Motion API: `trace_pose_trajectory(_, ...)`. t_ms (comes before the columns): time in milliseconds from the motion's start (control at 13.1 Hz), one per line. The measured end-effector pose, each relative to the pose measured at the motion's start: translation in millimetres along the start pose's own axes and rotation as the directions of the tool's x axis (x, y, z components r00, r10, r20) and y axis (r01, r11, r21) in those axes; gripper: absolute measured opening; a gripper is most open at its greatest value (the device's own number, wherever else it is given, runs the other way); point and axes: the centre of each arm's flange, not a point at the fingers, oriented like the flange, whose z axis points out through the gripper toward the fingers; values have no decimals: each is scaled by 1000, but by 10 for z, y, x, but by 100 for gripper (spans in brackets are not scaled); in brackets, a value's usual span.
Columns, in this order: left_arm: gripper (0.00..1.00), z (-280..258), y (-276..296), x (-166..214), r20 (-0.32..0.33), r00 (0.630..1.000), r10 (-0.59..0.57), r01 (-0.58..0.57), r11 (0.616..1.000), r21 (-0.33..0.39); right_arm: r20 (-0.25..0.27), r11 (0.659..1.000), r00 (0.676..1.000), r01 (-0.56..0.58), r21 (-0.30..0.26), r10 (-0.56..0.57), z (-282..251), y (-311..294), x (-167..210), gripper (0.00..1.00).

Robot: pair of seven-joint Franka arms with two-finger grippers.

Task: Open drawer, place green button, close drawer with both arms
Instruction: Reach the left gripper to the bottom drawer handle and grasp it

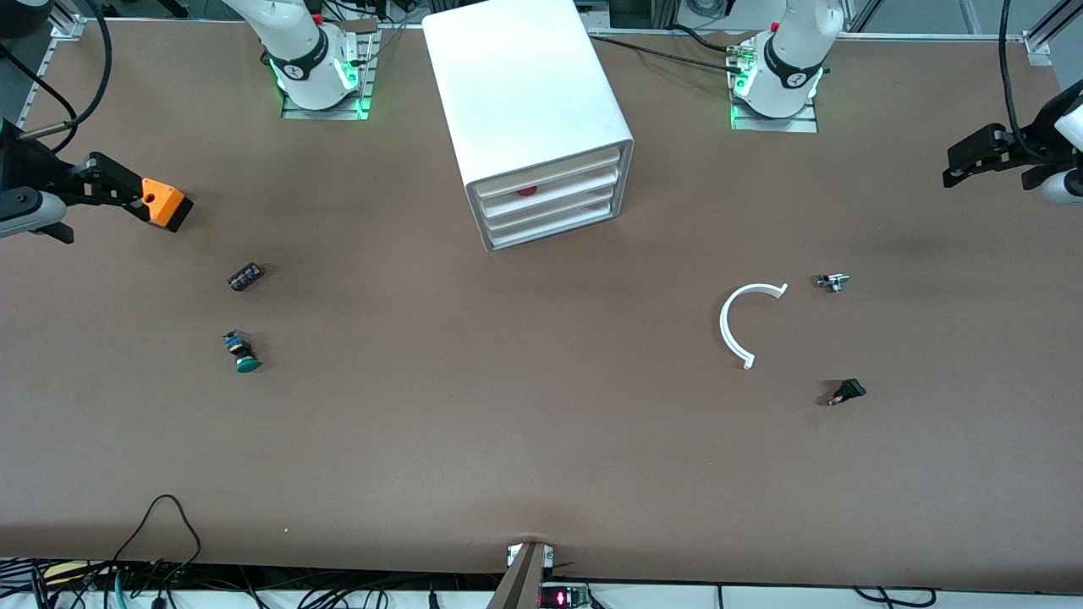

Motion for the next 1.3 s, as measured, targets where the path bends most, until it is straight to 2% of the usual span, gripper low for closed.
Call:
trace_pose_trajectory(305, 100, 70, -1, 31, 14, 1000, 8, -8, 1000, -1, 0, 1000, 1000, 0, 0, 0, 0, 0, 0, 100)
trace_pose_trajectory(534, 100, 333, 51, 132, 83, 991, 106, -104, 994, -28, 0, 1000, 1000, 0, 0, 0, 0, -1, 0, 100)
trace_pose_trajectory(686, 100, 684, 166, 263, 150, 964, 218, -197, 970, -142, 0, 1000, 1000, 0, 0, 0, 0, 0, 0, 100)
trace_pose_trajectory(839, 100, 1251, 306, 486, 216, 927, 306, -236, 925, -298, 0, 1000, 1000, 0, 0, 0, -1, -1, 1, 100)
trace_pose_trajectory(1068, 100, 2154, 701, 771, 298, 867, 401, -206, 830, -518, 0, 1000, 1000, 0, 0, 0, -1, -2, 1, 100)
trace_pose_trajectory(1297, 100, 2740, 1300, 870, 325, 815, 480, -155, 721, -676, 0, 1000, 1000, 0, 0, 0, -1, -2, 1, 100)
